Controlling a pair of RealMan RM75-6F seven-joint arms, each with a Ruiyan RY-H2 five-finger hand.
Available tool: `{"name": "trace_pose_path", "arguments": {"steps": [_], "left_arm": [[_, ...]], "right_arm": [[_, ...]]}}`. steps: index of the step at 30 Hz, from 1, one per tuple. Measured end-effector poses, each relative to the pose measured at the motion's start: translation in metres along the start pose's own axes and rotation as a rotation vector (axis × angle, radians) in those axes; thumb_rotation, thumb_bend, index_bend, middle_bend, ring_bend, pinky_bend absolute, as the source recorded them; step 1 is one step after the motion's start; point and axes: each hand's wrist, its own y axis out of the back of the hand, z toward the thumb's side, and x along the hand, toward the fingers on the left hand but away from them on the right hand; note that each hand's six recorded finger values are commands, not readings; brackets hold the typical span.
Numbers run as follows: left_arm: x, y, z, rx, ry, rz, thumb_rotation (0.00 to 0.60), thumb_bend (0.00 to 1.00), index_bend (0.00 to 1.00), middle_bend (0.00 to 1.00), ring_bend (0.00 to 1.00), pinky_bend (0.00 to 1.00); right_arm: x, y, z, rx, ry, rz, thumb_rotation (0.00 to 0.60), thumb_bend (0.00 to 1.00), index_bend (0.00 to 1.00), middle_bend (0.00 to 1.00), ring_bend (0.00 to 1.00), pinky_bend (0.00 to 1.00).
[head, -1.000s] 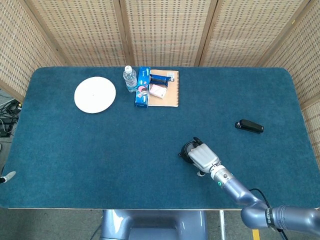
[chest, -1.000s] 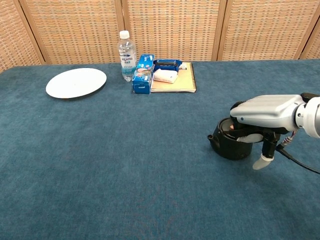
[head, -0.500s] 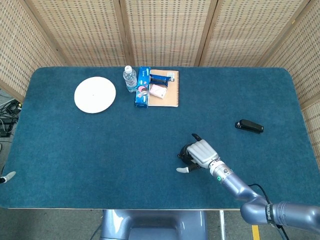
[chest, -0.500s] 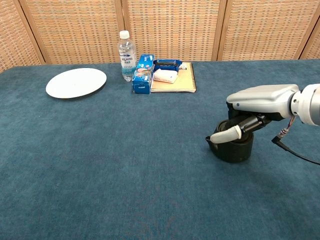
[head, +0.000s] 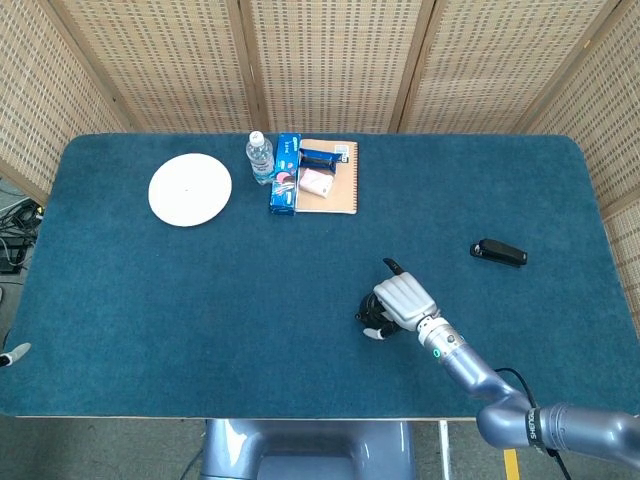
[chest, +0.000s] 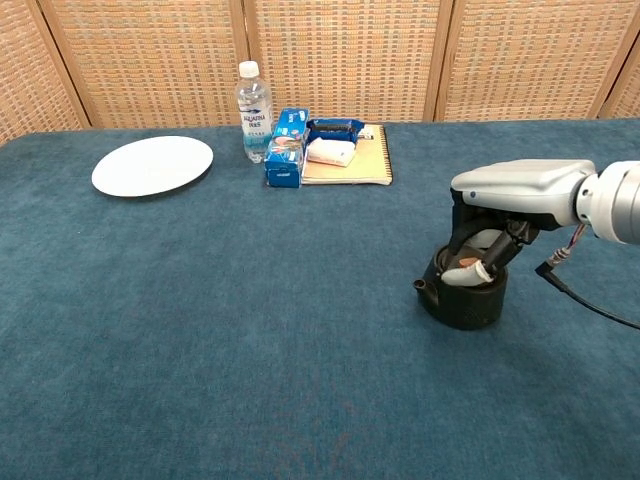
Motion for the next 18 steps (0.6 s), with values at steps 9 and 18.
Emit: {"name": "trace_pose_path", "arguments": {"steps": [9,18], "left_arm": [[-0.0002,0.0006,-0.0003,-0.002,-0.001,0.001,0.6,0.0,0.0,0.0,0.0,0.0],[0.0,0.0014,-0.0012,-0.006,0.001,0.003,0.6,0.0,0.0,0.0,0.0,0.0]], "right_arm": [[0.0,0.0036,-0.0006,-0.011,-0.005,-0.007,0.49,0.79,1.0,1.0,0.97,0.2],[-0.0008,0.0088,0.0014,-0.029,-0.008,-0.037,0.494,0.82,1.0,1.0,1.0,0.65]]}}
